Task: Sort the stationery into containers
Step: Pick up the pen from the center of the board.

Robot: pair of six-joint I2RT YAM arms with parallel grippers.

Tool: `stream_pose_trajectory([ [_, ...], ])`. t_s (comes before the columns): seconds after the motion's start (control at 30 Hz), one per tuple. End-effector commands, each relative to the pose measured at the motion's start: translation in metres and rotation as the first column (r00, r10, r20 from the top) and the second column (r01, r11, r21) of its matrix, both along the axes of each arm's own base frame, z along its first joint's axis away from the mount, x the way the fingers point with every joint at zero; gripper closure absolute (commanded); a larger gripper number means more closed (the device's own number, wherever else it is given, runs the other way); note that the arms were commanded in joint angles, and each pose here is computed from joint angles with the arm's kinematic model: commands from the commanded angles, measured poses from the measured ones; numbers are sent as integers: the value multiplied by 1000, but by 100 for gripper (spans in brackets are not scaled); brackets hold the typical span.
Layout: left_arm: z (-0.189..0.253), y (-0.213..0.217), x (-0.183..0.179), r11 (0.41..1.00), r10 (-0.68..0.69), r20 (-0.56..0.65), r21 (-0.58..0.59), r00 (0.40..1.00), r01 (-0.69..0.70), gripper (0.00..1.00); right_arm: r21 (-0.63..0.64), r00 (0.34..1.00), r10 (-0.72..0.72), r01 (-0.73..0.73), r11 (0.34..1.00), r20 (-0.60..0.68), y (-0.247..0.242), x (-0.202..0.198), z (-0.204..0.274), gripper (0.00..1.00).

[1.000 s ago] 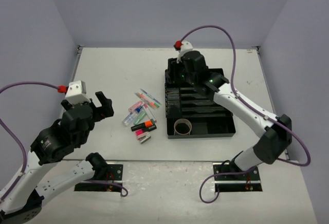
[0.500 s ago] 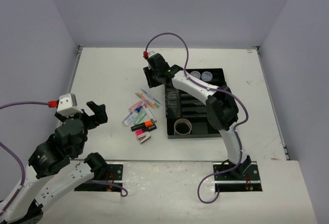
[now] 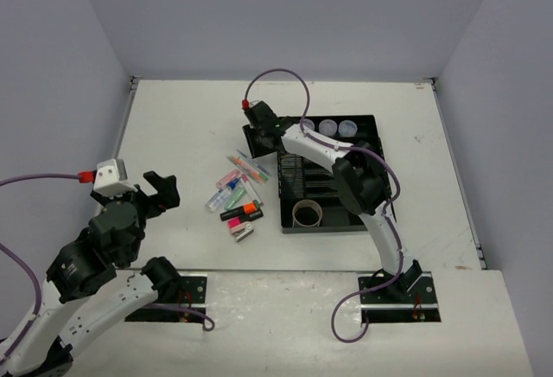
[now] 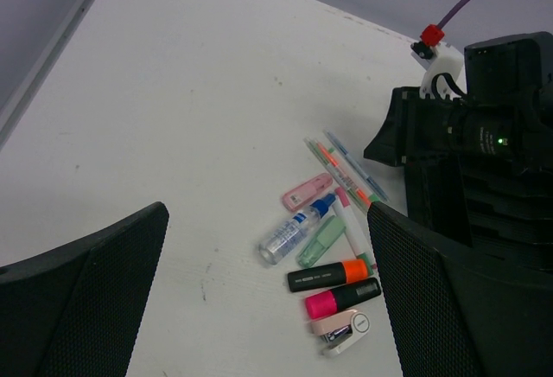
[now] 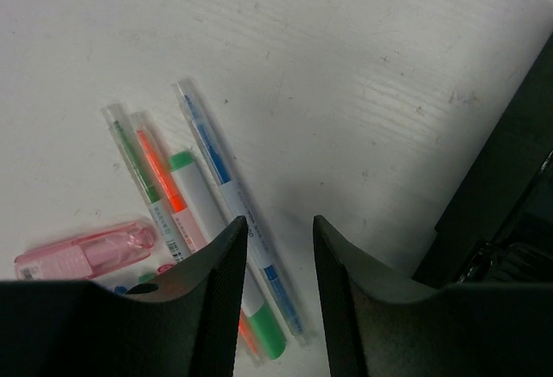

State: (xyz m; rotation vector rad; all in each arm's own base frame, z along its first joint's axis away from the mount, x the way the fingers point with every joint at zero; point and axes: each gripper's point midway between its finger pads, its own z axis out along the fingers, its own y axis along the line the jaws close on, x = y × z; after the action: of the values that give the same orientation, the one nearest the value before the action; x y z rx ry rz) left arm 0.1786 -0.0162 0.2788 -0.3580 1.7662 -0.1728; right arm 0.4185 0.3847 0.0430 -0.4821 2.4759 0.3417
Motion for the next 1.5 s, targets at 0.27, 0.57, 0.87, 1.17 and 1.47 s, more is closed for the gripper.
stream_pose_trajectory([
  [0.27,14,7,-1,999,25,68,-37,997,-23,0,28,999,-15,16,999,-43,9,-12,8,63],
  [0.57,14,8,-2,999,27,68,-41,997,-24,0,40,996,-12,16,999,-87,13,-22,-1,64],
  [0.87,15,8,-2,999,26,72,-45,997,-22,0,26,990,-62,66,997,-123,8,-26,-7,63],
  [1.17,16,8,-3,999,21,74,-47,997,-18,0,41,985,-99,106,993,-139,4,-30,-9,63],
  [1.47,15,7,-3,999,16,74,-48,997,-13,0,36,983,-112,118,992,-146,3,-31,-8,67],
])
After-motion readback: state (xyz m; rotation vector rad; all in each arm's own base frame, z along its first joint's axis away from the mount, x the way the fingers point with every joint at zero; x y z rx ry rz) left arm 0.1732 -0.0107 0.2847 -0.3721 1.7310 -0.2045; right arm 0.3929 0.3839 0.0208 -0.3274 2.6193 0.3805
